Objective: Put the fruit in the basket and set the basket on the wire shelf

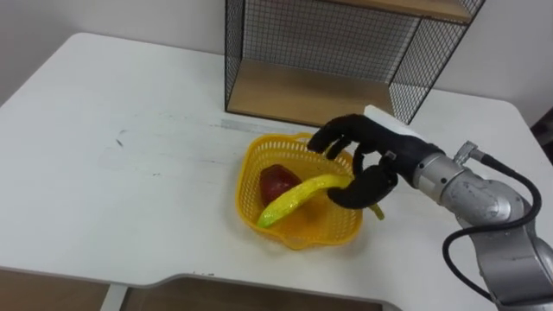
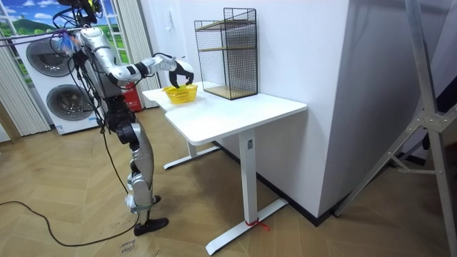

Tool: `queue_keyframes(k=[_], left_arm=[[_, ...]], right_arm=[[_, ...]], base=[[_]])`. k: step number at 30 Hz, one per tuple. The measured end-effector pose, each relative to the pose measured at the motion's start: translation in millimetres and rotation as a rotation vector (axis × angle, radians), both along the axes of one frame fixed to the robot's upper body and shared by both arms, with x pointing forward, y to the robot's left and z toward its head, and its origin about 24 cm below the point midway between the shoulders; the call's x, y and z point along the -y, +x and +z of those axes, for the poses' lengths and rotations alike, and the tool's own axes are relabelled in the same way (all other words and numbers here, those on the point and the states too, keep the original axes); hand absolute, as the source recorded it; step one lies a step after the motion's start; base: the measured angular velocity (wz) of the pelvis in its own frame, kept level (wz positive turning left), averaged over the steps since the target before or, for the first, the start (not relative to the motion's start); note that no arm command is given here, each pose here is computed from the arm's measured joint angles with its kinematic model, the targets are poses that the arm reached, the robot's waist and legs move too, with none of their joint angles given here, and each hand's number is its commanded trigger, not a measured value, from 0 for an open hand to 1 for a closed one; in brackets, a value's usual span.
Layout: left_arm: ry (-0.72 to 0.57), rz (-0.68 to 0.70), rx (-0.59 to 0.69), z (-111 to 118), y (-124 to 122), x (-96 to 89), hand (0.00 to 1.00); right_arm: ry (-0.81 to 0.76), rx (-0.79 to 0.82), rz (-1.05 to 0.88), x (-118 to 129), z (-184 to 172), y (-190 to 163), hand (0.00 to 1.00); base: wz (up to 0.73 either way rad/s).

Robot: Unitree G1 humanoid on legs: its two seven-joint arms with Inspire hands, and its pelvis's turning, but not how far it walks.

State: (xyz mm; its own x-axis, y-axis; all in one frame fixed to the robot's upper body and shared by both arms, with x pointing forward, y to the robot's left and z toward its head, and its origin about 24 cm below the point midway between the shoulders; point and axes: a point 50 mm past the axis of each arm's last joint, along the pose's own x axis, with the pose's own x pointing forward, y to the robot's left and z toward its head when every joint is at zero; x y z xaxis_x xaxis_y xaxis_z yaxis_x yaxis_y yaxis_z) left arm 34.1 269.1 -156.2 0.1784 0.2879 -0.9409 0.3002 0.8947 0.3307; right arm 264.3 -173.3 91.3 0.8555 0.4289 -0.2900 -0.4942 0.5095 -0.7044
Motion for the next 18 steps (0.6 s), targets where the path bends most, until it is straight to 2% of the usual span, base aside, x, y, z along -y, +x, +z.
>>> queue_keyframes(k=[18], left_arm=[[0.000,0.000,0.001,0.0,0.2,0.0,0.00]], right_arm=[[0.011,-0.009,0.021,-4.3,0.5,-1.1,0.00]], base=[[0.00]])
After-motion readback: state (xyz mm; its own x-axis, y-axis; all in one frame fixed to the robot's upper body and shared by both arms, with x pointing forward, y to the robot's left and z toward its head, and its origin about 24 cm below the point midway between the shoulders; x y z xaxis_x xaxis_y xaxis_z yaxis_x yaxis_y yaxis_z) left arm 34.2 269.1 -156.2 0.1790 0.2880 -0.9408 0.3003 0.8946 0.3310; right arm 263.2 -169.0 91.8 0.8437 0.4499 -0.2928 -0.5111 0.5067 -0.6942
